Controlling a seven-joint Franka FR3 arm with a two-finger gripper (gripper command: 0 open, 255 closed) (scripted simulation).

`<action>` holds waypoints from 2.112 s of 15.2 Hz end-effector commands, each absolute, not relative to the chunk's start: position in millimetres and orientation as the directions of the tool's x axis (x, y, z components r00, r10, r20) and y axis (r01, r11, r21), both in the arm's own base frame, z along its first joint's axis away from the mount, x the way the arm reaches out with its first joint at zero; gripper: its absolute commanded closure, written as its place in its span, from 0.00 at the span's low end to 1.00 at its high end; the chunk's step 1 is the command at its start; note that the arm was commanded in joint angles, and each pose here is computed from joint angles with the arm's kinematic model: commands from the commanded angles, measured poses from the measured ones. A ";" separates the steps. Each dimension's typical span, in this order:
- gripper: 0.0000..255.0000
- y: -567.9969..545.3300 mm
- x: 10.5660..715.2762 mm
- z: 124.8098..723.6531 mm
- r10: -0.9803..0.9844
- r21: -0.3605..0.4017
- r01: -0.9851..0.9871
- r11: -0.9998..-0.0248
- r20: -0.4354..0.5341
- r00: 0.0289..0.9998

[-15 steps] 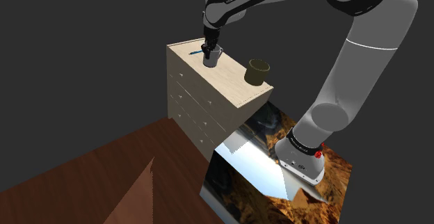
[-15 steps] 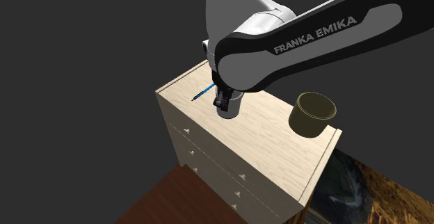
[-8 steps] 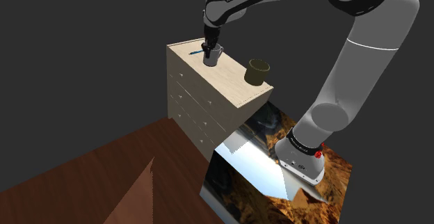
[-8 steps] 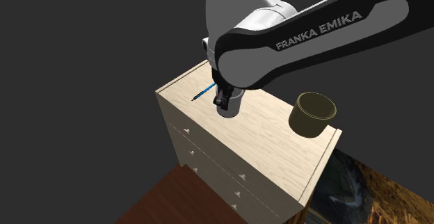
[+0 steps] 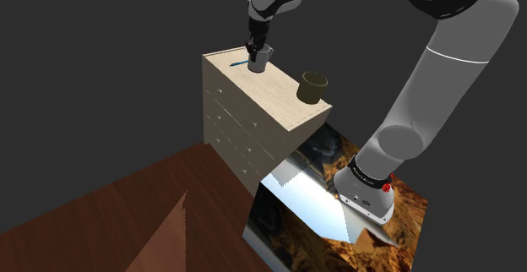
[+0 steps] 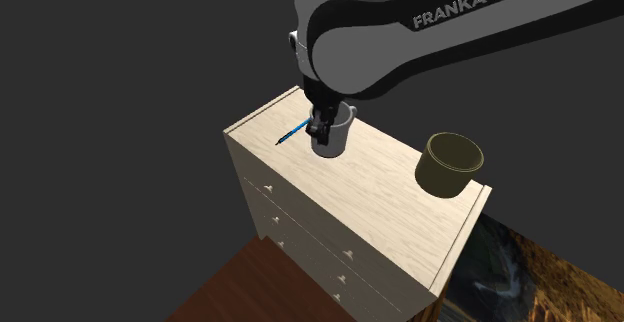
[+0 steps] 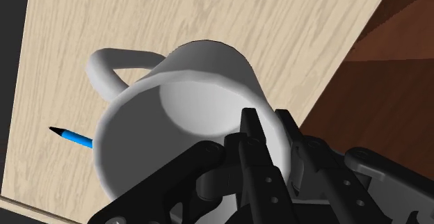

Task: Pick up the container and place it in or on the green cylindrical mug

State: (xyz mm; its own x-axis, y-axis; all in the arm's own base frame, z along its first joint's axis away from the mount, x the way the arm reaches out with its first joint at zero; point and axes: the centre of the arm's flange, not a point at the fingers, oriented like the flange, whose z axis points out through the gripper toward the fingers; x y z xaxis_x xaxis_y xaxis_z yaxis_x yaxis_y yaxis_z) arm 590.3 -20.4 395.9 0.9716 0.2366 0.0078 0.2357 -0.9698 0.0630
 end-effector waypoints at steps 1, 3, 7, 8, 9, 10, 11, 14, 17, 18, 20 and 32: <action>1.00 -21.0 589.9 405.8 0.237 0.063 0.236 -0.970 0.008 0.972; 1.00 -21.0 589.9 416.3 0.237 0.063 0.236 -0.970 0.008 0.972; 1.00 -21.0 589.9 437.4 0.237 0.063 0.236 -0.970 0.008 0.972; 1.00 -21.0 589.9 442.7 0.237 0.063 0.236 -0.970 0.008 0.972; 1.00 -21.0 589.9 448.0 0.237 0.063 0.236 -0.970 0.008 0.972; 1.00 -21.0 589.9 453.3 0.237 0.063 0.236 -0.970 0.008 0.972; 1.00 -21.0 589.9 458.6 0.237 0.063 0.236 -0.970 0.008 0.972; 1.00 -21.0 589.9 474.4 0.237 0.063 0.236 -0.970 0.008 0.972; 1.00 -21.0 589.9 490.2 0.237 0.063 0.236 -0.970 0.008 0.972; 1.00 -21.0 589.9 495.5 0.237 0.063 0.236 -0.970 0.008 0.972; 1.00 -21.0 589.9 506.1 0.237 0.063 0.236 -0.970 0.008 0.972; 1.00 -75.3 484.8 529.1 0.237 0.063 0.236 -0.970 0.008 0.972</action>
State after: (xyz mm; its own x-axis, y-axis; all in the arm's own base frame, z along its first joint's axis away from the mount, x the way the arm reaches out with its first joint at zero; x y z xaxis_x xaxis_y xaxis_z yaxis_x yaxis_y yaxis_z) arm 497.0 -70.2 526.9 0.9718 0.2359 0.0075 0.2349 -0.9699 0.0634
